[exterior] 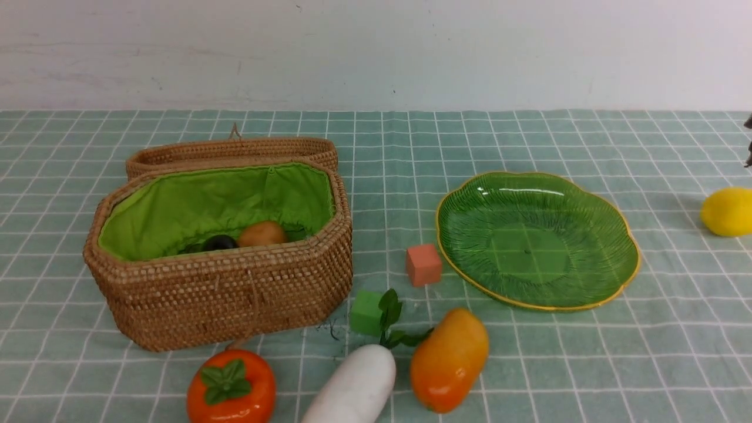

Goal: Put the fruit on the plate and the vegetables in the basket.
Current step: Use the right arm to grab a lemon and put it into the right plate

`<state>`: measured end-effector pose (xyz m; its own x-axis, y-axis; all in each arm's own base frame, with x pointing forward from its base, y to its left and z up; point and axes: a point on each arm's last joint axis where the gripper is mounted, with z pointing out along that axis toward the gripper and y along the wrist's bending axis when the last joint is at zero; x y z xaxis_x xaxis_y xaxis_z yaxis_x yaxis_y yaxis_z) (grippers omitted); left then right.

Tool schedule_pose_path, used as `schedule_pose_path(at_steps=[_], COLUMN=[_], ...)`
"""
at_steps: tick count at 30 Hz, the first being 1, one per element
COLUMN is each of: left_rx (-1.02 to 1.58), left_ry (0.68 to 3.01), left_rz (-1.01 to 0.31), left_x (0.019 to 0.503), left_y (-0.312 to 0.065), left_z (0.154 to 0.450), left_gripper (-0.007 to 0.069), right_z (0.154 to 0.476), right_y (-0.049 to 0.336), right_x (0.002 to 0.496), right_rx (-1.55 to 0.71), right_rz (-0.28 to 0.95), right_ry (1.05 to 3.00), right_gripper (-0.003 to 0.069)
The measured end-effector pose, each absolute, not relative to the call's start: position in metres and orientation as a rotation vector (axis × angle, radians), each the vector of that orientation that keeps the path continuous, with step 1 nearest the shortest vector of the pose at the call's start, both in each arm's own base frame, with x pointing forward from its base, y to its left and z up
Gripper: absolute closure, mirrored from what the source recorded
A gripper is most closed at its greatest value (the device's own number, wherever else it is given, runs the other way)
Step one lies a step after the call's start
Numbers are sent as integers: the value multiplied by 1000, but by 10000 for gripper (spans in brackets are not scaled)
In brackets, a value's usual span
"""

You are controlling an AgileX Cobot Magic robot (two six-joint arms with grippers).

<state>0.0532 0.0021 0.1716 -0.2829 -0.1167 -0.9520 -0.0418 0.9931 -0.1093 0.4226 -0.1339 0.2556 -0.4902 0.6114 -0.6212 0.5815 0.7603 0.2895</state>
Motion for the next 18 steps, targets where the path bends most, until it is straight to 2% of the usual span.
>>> schedule_pose_path(at_steps=[4,6,14,18], left_rx=[-115,-115,-115,-115], left_ry=[1858,1858,1858,1858], left_rz=[-73,-73,-73,-73], left_x=[53,53,53,53], left_y=[2,2,2,2], left_z=[172,172,172,172], left_gripper=[386,386,386,386], right_z=[237,233,237,237], right_y=[-146,-145,-136,-136], right_x=[423,423,431,431], right_rx=[760,712,924,965], right_rz=[-32,-32,213,236], right_ry=[2319,2369,2266,2254], right_gripper=[70,70,70,70])
